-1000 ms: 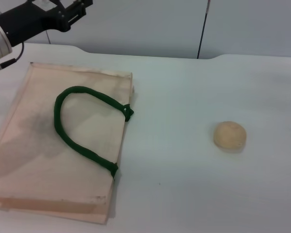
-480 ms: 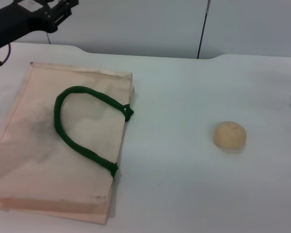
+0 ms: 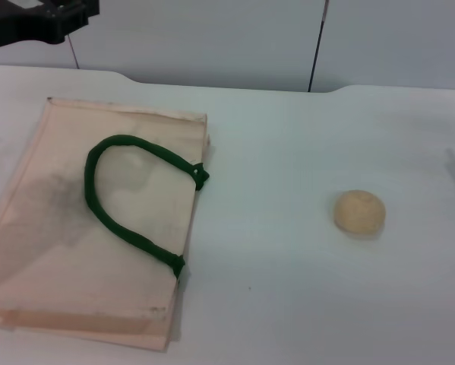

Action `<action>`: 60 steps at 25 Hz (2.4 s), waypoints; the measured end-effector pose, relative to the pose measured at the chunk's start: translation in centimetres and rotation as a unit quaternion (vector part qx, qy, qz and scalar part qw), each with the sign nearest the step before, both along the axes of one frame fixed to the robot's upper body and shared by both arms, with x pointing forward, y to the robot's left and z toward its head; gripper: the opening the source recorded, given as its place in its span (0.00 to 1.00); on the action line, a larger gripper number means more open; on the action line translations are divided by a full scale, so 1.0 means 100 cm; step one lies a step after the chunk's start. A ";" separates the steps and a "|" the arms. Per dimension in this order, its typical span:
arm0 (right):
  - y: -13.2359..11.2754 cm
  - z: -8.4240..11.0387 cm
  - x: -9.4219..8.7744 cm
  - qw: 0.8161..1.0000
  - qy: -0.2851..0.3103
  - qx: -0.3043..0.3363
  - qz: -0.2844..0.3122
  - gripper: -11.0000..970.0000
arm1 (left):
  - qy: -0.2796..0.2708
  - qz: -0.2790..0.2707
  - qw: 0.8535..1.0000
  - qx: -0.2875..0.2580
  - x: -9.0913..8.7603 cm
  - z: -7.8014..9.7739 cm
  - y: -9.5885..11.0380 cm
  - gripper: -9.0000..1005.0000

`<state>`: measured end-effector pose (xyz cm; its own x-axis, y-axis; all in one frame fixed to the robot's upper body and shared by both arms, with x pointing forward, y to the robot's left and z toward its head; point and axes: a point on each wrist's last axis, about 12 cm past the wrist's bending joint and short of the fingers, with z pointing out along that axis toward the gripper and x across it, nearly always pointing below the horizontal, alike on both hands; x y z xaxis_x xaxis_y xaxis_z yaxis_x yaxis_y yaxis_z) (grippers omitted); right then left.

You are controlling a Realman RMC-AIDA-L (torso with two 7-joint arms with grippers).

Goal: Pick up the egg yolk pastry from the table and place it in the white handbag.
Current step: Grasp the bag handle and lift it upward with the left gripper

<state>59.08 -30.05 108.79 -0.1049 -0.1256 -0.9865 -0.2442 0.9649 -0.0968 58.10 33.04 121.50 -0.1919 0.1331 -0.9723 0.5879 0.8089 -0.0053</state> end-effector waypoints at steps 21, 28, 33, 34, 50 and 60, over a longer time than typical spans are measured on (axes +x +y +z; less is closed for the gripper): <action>0.006 -0.002 0.002 1.000 0.005 -0.004 0.012 0.60 | 0.198 0.039 0.976 0.076 0.009 0.024 -0.016 0.42; 0.007 -0.001 0.003 1.000 0.003 -0.004 0.014 0.60 | 0.259 0.069 0.957 0.107 0.012 0.025 -0.012 0.45; 0.008 0.000 0.003 1.000 0.003 -0.002 0.014 0.60 | 0.305 0.085 0.937 0.150 0.019 0.021 -0.011 0.47; 0.008 0.000 0.003 1.000 0.002 -0.002 0.014 0.60 | 0.316 0.084 0.932 0.154 0.021 0.018 -0.012 0.47; 0.013 0.002 0.003 1.000 0.000 0.008 0.023 0.60 | 0.348 0.075 0.917 0.179 0.034 -0.010 -0.017 0.48; 0.017 0.005 0.003 0.999 -0.005 0.007 0.030 0.60 | 0.350 0.077 0.915 0.185 0.047 -0.026 -0.025 0.48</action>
